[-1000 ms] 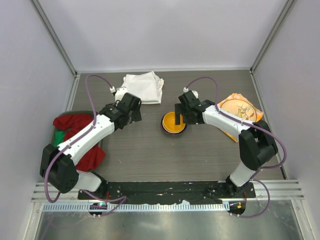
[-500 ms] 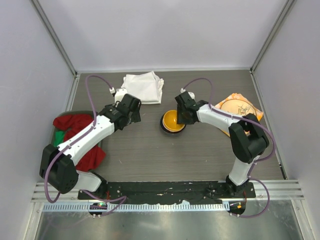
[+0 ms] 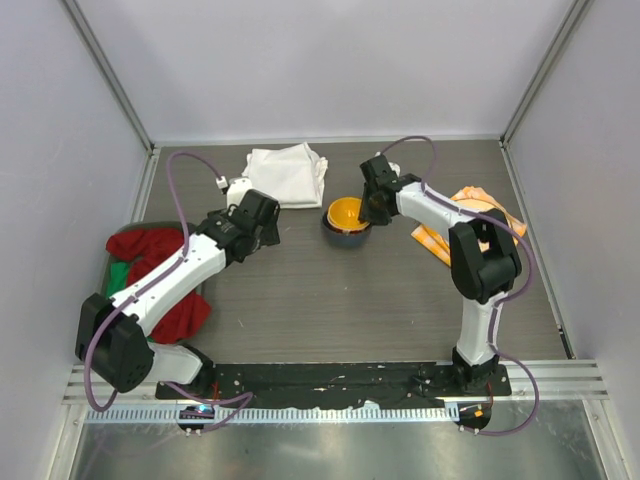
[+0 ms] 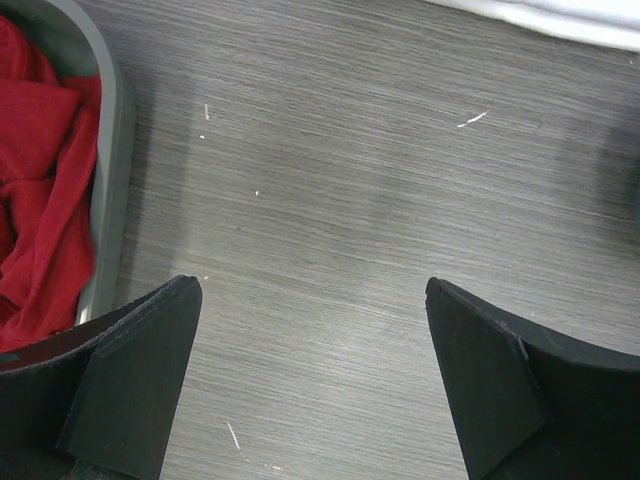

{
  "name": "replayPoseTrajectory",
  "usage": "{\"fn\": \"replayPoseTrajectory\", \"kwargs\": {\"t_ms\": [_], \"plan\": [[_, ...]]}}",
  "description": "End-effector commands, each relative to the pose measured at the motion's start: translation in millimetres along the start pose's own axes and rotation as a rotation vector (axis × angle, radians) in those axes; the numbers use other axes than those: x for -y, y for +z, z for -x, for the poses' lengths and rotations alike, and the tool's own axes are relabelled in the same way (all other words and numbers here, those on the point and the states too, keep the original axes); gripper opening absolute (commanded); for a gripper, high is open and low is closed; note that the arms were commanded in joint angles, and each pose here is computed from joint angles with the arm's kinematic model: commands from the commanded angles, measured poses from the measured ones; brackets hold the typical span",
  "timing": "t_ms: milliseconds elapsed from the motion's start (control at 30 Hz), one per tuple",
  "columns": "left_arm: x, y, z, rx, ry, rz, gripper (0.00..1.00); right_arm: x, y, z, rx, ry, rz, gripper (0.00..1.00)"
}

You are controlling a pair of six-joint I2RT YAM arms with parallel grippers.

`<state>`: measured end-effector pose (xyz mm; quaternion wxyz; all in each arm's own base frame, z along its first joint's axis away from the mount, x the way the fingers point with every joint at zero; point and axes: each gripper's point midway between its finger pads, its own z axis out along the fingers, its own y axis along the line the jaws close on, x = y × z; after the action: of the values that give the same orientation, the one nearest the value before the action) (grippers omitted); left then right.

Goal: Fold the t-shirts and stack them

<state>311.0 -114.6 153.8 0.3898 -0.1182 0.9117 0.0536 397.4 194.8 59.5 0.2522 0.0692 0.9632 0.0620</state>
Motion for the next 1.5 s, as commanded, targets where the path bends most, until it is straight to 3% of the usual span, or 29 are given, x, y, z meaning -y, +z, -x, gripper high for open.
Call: {"fn": "replayPoseTrajectory", "kwargs": {"t_ms": [0, 433, 867, 1233, 1467], "plan": [[-1.4, -6.0, 11.1, 0.056, -0.032, -0.007, 1.00, 99.1, 48.1, 6.4, -0.030, 0.083, -0.374, 0.01], [-7.7, -12.3, -1.9, 0.050, -0.072, -0.037, 1.00, 213.0, 79.9, 122.0, 0.101, 0.440, -0.558, 0.01], [-0.5, -1.2, -13.2, 0.011, -0.051, -0.036, 1.00, 333.8, 75.1, 168.0, 0.212, 0.598, -0.760, 0.01], [5.5, 5.8, -19.8, -0.003, -0.045, -0.041, 1.00, 388.5, 61.4, 199.5, 0.327, 0.654, -0.836, 0.01], [3.8, 6.2, -18.3, 0.005, -0.039, -0.032, 1.00, 383.4, 74.8, 206.1, 0.312, 0.647, -0.743, 0.03]]}}
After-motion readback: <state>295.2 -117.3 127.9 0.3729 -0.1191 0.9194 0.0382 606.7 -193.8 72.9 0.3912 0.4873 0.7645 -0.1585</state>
